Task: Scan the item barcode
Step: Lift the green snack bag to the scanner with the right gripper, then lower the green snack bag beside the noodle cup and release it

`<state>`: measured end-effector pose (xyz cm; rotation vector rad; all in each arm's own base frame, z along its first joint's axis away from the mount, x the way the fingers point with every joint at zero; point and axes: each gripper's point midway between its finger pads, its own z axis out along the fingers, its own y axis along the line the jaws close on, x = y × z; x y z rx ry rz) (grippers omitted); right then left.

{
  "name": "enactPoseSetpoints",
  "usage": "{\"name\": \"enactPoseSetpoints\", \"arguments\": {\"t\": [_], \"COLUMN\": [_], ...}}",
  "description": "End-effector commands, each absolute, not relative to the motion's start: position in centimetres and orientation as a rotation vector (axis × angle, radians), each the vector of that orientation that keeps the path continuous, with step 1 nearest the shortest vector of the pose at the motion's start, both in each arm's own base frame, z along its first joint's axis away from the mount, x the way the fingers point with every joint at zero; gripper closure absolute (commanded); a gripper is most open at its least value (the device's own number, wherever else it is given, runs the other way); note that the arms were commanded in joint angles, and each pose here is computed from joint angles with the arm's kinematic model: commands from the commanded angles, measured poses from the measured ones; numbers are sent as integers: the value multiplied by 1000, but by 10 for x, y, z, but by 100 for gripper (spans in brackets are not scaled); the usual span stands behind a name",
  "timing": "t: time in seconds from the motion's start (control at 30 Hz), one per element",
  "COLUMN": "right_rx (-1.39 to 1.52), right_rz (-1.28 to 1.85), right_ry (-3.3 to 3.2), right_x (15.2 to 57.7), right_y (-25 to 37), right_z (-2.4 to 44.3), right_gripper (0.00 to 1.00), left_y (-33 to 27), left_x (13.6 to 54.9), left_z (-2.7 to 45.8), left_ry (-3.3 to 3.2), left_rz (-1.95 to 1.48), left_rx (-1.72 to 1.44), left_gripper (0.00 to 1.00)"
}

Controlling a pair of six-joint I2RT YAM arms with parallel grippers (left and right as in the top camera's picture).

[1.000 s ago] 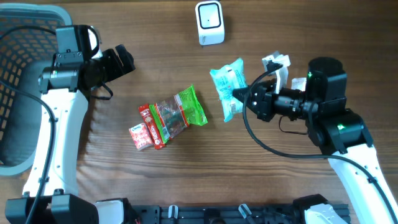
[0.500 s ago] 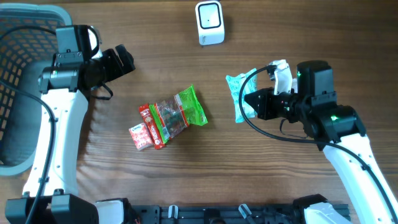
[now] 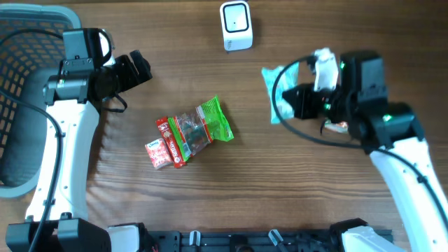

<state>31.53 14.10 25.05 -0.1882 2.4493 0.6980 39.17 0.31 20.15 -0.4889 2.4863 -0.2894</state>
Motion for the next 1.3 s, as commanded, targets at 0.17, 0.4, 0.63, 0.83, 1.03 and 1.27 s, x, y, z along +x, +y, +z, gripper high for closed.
{"name": "enactPoseSetpoints", "arguments": {"t": [0.17,0.4,0.63,0.83,1.03,1.27], "right_rx": [-239,-349,-487,-680,-801,-689], "right_rz": [278,-191,-712,-1017,-1157,-1114], "right_ry": [2301,2043,1830,1591,1488,1554], "right_x": [401,472,568,611,620,611], "right_y": [140,196,228,251,259,245], "right_z": [344,344,263,215,188,224], "right_gripper": [96,96,96,96,96,96], "left_y": [6,6,6,6,6,6], "left_x": [392,392,392,392,392,392], "left_z": [206,206,206,206,206,206], "left_ry": [2473,2473,2473,2473,2473,2473], "left_rz": [-280,-280,-280,-280,-280,-280], "left_rx": [-479,-479,-479,-479,-479,-479], "left_gripper": [0,0,0,0,0,0]}}
